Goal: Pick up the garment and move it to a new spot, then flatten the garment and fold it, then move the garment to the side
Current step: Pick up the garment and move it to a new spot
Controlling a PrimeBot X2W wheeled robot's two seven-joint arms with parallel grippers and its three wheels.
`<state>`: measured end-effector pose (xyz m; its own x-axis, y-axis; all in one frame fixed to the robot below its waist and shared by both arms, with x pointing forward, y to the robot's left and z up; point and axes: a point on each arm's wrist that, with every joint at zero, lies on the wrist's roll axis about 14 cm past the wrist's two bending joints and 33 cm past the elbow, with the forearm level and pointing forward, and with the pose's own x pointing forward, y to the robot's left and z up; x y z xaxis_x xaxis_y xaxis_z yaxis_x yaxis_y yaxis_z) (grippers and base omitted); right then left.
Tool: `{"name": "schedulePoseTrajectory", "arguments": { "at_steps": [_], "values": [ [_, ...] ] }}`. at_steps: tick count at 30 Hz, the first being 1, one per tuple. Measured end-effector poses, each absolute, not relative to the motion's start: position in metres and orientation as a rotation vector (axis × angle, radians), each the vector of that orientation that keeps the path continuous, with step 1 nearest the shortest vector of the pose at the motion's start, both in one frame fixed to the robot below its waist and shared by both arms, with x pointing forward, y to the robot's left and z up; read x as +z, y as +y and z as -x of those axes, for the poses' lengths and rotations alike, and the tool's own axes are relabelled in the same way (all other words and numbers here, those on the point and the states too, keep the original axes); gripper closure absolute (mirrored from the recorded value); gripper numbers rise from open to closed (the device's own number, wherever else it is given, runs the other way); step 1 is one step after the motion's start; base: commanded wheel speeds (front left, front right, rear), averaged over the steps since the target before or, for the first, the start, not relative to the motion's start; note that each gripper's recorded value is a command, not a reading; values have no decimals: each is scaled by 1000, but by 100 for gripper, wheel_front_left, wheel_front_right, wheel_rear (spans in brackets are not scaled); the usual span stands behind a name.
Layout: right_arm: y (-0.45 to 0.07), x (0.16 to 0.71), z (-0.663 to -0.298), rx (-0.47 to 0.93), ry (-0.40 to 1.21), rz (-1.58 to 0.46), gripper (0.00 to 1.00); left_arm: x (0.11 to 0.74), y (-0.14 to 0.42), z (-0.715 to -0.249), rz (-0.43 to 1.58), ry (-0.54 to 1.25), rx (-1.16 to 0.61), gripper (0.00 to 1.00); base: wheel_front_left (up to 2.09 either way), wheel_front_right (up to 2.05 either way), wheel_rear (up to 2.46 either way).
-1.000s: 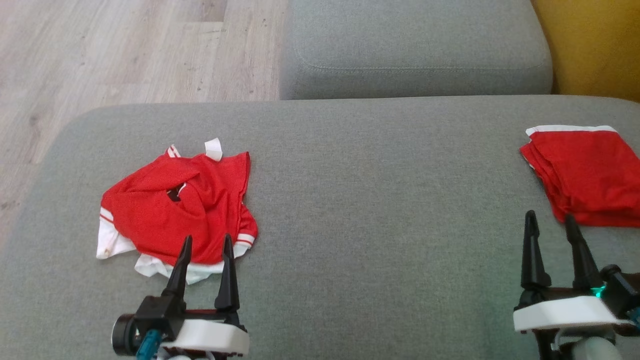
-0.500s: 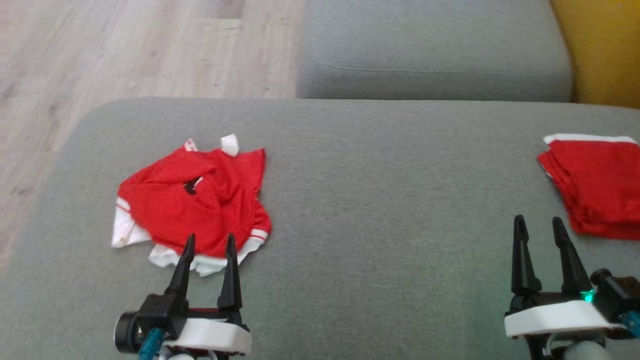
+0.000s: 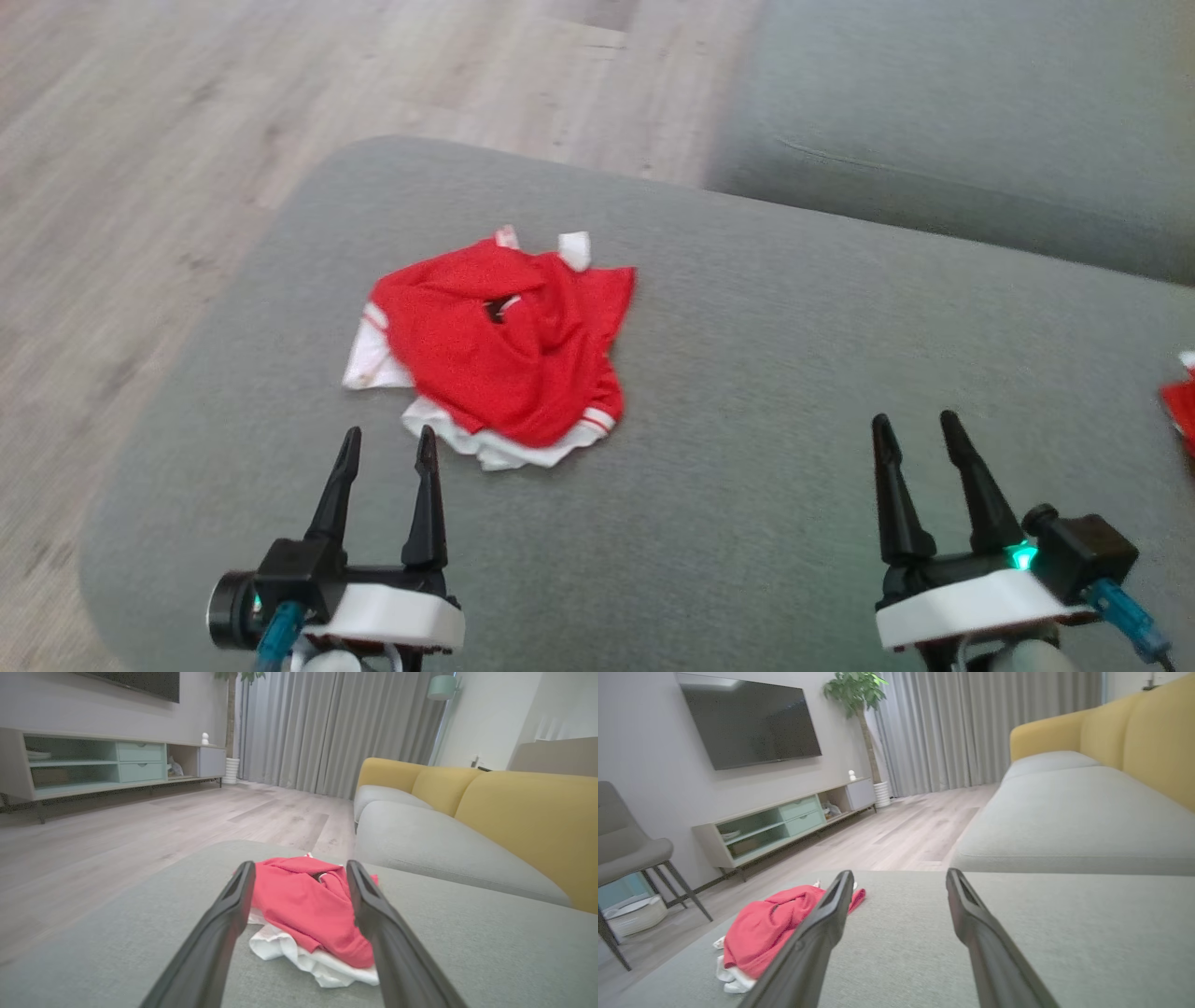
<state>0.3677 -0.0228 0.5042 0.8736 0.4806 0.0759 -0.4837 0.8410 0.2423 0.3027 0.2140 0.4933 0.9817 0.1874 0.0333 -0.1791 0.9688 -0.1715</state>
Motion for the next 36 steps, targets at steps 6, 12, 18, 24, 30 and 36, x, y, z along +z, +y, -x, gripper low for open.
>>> {"name": "schedulePoseTrajectory", "arguments": {
  "at_steps": [6, 12, 18, 24, 30, 36],
  "values": [
    [11, 505, -361, 615, 6, -267, 0, 493, 236, -283, 164, -59, 268, 0, 0, 0, 0],
    [28, 503, -354, 670, 19, -264, 0, 493, 246, -272, 167, -65, 306, 0, 0, 0, 0],
    [23, 496, -356, 654, 39, -272, 0, 490, 242, -280, 163, -50, 283, 0, 0, 0, 0],
    [9, 483, -372, 599, 61, -275, 0, 517, 237, -334, 82, -90, 168, 0, 0, 0, 0],
    [-5, 484, -410, 532, 22, -293, 0, 531, 209, -445, -42, 96, -58, 0, 0, 0, 0],
    [-28, 476, -436, 455, 11, -313, 0, 492, 158, -497, -85, 409, -240, 0, 0, 0, 0]
  ]
}}
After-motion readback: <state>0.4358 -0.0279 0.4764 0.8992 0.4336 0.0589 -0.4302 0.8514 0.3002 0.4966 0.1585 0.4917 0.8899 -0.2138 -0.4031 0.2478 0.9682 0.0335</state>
